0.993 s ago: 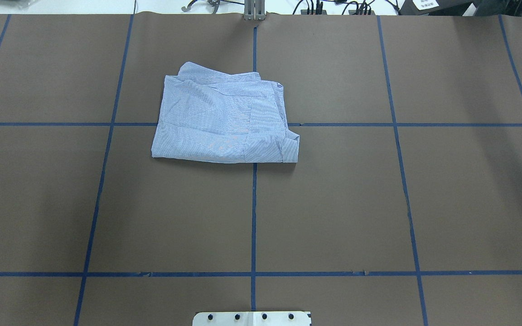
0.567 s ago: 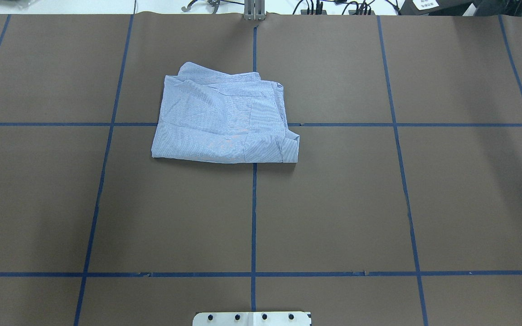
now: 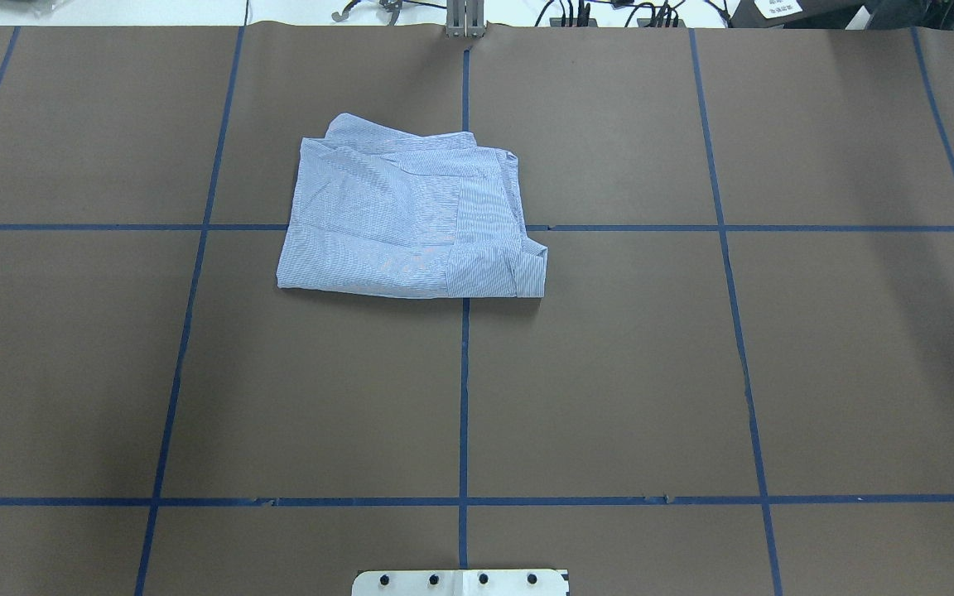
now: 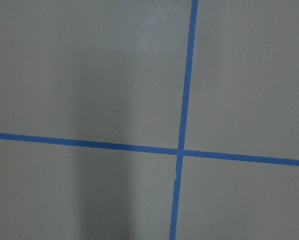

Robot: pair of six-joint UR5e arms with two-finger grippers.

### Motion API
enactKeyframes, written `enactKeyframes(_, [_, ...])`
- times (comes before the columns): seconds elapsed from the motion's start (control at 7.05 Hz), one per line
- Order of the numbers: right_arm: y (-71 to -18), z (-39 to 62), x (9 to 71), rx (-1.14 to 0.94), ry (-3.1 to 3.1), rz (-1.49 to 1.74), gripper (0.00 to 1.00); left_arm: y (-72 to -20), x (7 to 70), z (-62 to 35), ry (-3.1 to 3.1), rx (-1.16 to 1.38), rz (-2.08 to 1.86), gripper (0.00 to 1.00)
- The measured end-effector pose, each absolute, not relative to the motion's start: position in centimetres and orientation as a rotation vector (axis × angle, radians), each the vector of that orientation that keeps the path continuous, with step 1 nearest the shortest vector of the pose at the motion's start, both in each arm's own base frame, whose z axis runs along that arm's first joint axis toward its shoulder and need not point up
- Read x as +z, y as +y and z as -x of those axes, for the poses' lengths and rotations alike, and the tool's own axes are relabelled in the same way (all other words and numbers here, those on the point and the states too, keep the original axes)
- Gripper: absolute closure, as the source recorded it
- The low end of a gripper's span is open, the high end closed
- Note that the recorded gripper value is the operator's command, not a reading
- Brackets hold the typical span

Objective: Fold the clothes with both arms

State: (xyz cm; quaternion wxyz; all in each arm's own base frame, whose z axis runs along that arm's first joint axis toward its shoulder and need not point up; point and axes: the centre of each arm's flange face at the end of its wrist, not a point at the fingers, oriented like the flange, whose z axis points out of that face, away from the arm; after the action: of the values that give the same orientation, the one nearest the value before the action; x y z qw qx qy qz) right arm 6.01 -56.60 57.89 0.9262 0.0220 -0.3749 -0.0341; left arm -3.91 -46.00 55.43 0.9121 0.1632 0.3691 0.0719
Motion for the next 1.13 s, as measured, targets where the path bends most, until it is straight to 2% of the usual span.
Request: enactKeyframes(1.13, [-56.17, -5.98, 58.52, -0.064, -0.780, -0.034, 0.00, -46.13, 55.38, 3.66, 0.791, 0.160, -0.339, 0.01])
